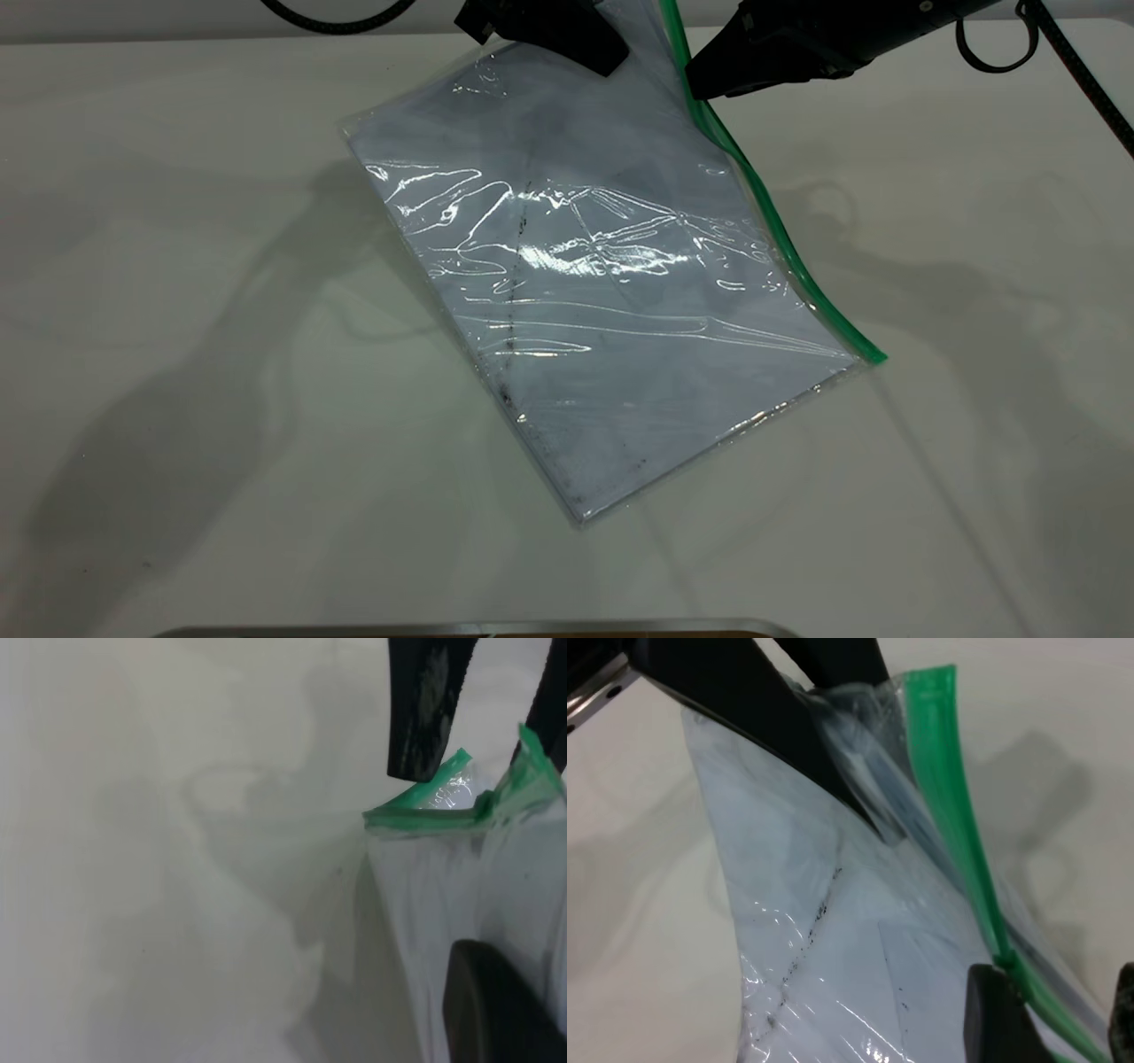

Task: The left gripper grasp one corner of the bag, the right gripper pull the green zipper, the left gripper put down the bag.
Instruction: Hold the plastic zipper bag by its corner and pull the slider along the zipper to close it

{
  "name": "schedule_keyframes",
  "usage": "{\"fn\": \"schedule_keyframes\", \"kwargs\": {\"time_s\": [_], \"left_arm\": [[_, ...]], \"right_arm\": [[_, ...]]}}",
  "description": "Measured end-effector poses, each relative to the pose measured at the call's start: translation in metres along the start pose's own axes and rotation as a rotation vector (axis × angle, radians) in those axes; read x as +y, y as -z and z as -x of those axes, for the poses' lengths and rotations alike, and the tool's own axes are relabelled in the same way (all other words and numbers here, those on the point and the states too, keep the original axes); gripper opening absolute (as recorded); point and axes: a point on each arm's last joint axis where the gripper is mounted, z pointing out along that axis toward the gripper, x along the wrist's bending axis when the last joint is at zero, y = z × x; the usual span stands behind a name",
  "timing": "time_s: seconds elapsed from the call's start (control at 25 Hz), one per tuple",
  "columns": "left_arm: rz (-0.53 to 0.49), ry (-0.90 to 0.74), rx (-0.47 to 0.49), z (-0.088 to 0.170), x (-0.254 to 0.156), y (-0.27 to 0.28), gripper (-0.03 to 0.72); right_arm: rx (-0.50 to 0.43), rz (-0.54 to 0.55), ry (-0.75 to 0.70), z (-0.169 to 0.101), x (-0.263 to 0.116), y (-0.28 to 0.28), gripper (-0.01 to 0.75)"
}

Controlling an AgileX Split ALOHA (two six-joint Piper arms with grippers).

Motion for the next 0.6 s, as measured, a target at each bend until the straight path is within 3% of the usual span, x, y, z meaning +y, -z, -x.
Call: {"fn": "schedule_keyframes", "kwargs": {"time_s": [0.16, 0.6], "left_arm": [[0.004, 0.005, 0.001, -0.0001, 0.0004, 0.0, 0.053], [0.033, 0.014, 0.004, -0.0004, 0.003, 0.0, 0.053]], "right_arm": [[0.004, 0.001, 0.0, -0.0003, 0.0001, 0.0, 0.297], [0.007, 0.002, 0.001, -0.0006, 0.0001, 0.0, 0.278]]}}
